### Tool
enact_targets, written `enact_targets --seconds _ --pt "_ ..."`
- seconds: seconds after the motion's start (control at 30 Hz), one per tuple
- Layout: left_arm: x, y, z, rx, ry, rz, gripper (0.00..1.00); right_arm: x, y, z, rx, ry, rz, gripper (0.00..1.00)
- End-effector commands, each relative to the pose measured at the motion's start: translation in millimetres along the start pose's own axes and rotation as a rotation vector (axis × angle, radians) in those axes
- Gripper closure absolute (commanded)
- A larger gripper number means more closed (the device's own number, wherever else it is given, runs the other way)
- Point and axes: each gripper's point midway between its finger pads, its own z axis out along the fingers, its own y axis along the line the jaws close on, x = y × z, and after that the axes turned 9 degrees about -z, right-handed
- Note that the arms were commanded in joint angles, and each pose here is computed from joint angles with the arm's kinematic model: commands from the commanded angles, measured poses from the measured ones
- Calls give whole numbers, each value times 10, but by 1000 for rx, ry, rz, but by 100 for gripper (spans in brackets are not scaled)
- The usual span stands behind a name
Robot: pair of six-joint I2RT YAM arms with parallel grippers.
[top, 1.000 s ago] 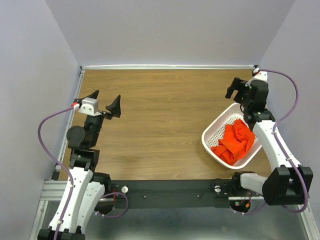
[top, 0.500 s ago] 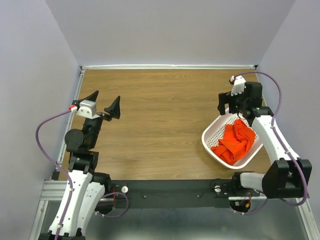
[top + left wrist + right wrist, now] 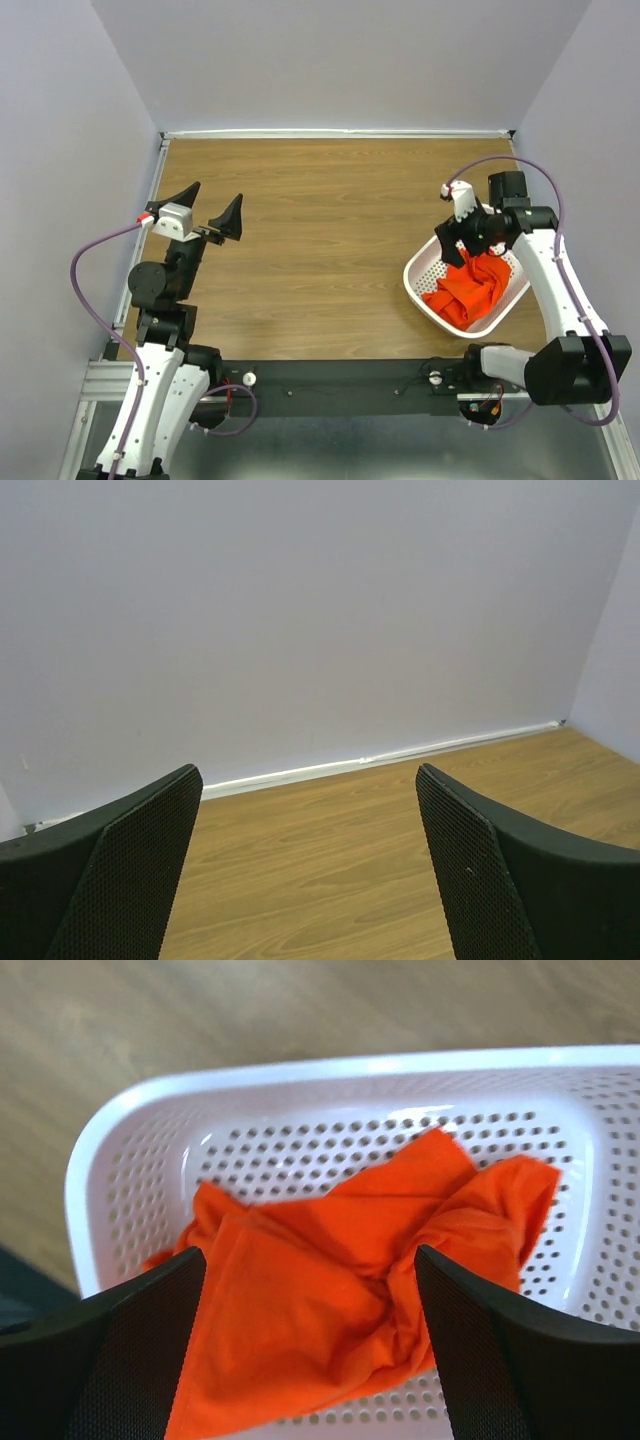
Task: Fold and stack the t-shirts
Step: Grab the tshirt from the pile, then move the tshirt to the center of the board
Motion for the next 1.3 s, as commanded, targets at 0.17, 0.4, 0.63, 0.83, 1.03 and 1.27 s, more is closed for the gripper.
enact_targets --seconds 0.17,0.4,0.63,0.83,1.03,1.27 --pt "-141 -101 17 41 -31 -8 5 885 735 30 -306 284 -179 10" --pt "-44 -74 65 35 6 -11 6 1129 457 211 -120 384 -180 61" --pt "-2 -78 84 42 22 -11 6 -737 -146 -612 125 -168 -141 99" --pt "4 -98 83 56 23 -1 6 -2512 -4 -1438 -118 -696 -102 99" --pt "10 -76 74 48 22 17 6 -3465 459 -1563 -164 -873 -135 99" --pt "-12 -73 74 46 19 25 6 -3201 500 -841 -230 -722 -123 99"
